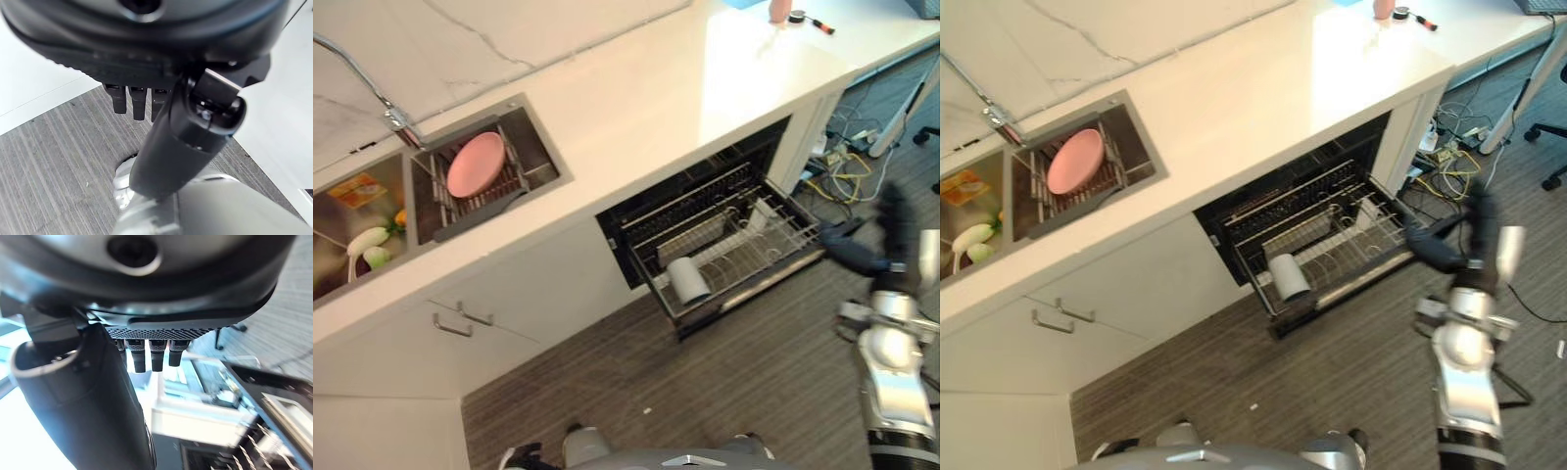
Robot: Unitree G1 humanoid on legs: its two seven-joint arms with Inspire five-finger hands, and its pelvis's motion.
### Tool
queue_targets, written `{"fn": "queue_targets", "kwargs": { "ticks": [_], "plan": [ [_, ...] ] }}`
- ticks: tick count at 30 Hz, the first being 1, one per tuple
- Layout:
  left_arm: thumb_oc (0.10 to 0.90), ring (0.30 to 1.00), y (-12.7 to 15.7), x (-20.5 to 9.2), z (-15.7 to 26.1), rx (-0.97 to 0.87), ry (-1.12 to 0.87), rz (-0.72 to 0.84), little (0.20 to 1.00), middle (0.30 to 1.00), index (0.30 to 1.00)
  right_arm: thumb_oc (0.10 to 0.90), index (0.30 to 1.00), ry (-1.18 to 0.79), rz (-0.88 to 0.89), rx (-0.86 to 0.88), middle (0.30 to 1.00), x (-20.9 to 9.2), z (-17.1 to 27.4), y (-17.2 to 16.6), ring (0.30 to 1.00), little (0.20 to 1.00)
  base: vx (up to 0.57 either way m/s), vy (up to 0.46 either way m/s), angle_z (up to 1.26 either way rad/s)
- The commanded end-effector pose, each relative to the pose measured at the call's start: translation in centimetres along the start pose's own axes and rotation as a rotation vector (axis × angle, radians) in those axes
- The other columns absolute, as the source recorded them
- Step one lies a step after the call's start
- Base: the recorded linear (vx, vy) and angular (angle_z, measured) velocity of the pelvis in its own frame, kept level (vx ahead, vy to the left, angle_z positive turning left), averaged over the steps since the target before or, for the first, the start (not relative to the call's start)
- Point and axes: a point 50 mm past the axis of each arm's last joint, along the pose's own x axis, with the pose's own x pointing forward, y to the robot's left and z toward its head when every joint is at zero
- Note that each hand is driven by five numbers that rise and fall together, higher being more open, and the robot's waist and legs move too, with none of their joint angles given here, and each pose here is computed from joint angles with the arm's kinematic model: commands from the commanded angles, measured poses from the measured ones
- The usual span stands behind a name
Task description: Place the dishes in the dishwasher.
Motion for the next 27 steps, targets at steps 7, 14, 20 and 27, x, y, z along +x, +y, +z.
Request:
{"fn": "queue_targets", "kwargs": {
  "ticks": [7, 14, 20, 27],
  "plan": [
    [0.8, 0.9, 1.8, 0.3, 0.4, -0.026, 0.008, 0.056, 0.9, 0.9, 0.9, 0.8, 0.9, -0.207, 0.183, 0.215, 0.9, -0.6, 4.3, 5.3, 0.9, 0.9, -0.11, 0.466, 0.4],
    [0.8, 0.9, -0.1, -0.1, -1.9, -0.039, 0.133, -0.005, 0.9, 0.9, 0.9, 0.8, 0.9, -0.38, 0.145, 0.308, 0.9, -0.6, 7.8, 5.2, 0.9, 0.9, 0.03, 0.14, 0.46],
    [0.8, 0.9, 0.6, 0.0, -1.7, 0.015, 0.109, -0.011, 0.9, 0.9, 0.9, 0.8, 0.9, -0.39, 0.397, 0.341, 0.9, -1.4, 8.6, 8.0, 0.9, 0.9, 0.09, -0.027, 0.11],
    [0.8, 0.9, 1.4, 0.1, -1.4, 0.013, 0.082, -0.019, 0.9, 0.9, 0.9, 0.8, 0.9, -0.22, 0.633, 0.26, 0.9, -1.6, 5.2, 9.8, 0.9, 0.9, 0.11, -0.132, 0.04]
  ]
}}
